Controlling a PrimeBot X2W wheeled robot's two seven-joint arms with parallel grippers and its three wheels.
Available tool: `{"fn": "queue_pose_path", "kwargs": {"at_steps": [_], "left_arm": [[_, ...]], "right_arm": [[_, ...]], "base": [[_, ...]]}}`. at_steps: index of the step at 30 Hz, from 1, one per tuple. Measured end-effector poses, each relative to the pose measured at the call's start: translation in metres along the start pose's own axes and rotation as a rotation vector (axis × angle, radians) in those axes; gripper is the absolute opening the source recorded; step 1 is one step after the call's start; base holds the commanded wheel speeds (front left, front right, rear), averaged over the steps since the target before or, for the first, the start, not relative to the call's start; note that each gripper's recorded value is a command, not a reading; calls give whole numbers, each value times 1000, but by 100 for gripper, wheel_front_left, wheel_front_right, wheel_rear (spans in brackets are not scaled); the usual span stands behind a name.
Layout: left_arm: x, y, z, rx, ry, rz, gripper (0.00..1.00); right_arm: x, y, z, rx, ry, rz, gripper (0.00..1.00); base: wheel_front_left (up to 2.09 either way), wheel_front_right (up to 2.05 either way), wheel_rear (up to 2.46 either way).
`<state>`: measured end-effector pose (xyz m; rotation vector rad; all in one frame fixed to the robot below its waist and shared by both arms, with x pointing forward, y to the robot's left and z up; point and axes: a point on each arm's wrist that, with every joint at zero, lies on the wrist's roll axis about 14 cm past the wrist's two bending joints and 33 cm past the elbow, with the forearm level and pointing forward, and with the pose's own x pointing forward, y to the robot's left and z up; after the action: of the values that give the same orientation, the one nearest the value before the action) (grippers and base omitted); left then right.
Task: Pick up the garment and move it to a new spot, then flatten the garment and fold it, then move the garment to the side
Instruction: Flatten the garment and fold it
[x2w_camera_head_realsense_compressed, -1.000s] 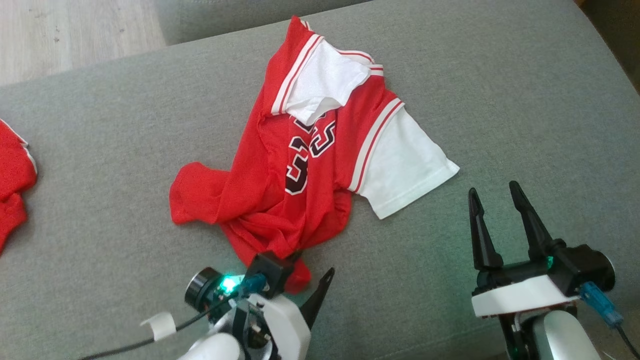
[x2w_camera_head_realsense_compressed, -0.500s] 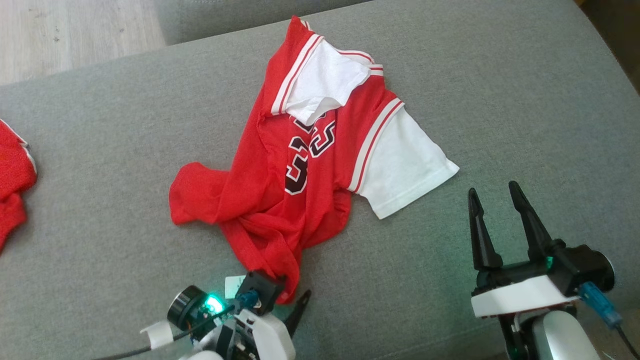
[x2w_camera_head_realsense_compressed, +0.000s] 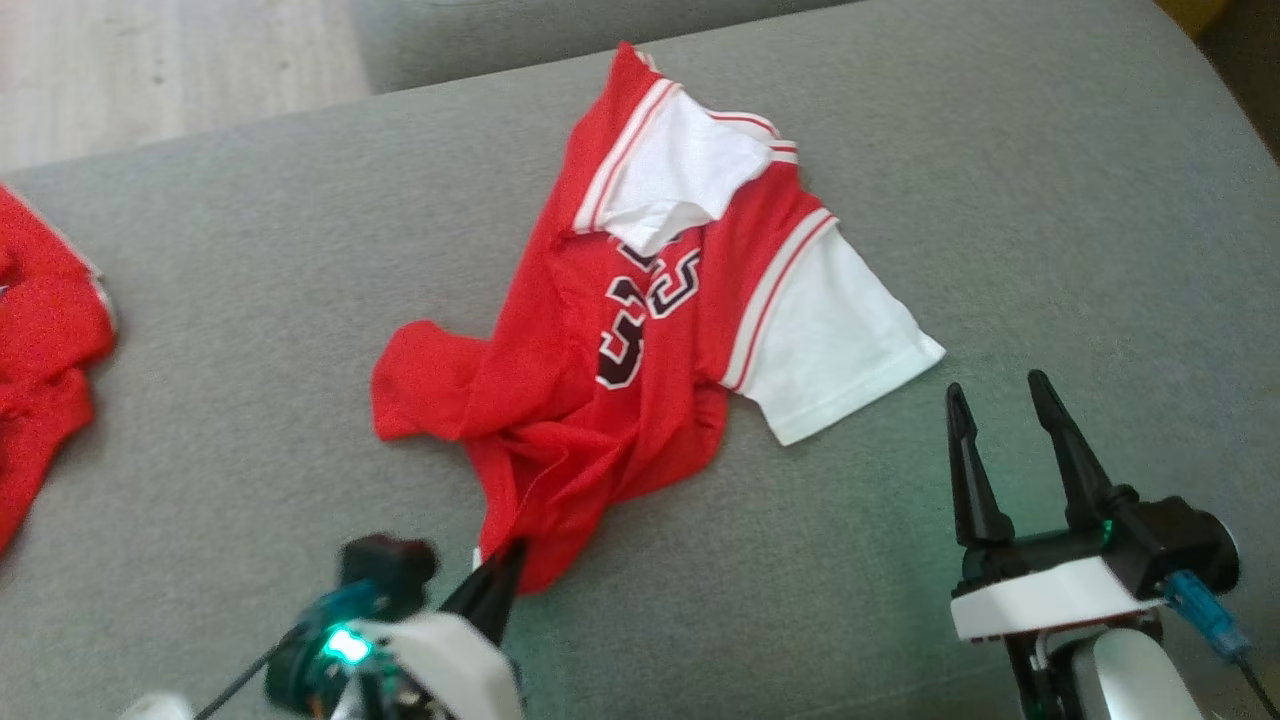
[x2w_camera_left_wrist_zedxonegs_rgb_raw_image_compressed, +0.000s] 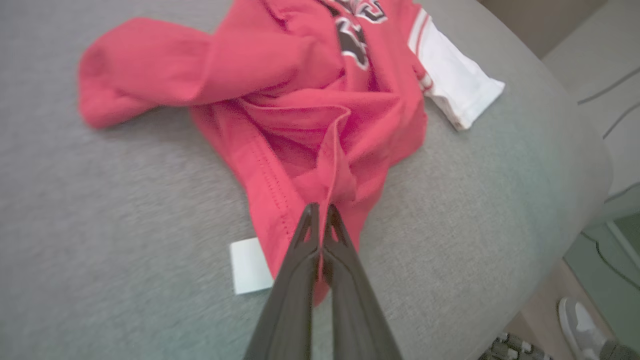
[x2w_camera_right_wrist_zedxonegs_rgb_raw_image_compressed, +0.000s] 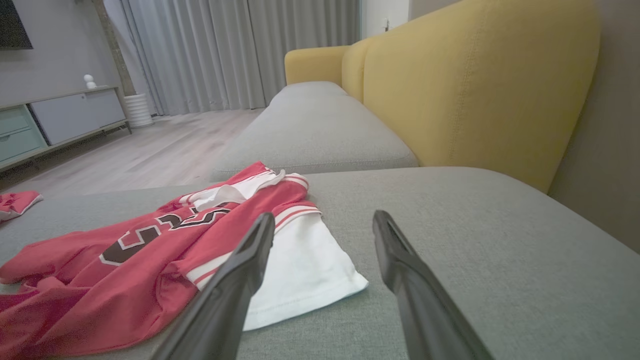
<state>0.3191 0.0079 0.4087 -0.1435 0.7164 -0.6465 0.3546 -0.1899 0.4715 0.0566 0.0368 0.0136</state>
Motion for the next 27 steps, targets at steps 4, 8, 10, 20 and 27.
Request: {"fn": "queue_pose_path", "kwargs": {"at_steps": [4,8,10,20,27], "left_arm": [[-19,20,-7,-139,-22,76,0],[-35,38,-30,-283,-14,153,0],[-38,49,-35,-320,-25,197,0],[-34,66,-33,-496,-139,240,0],[-26,67,-25,-545,-182,230,100]], "right_arm": [[2,9,-2,-2,4,29,100],[7,23,-3,-1,6,74,100],[9,28,-3,-2,4,92,100],[14,38,-5,-7,10,124,100],[10,36,-4,-8,7,118,100]], "base": [[0,0,0],[0,0,0],[0,0,0],[0,0,0],[0,0,0]]}}
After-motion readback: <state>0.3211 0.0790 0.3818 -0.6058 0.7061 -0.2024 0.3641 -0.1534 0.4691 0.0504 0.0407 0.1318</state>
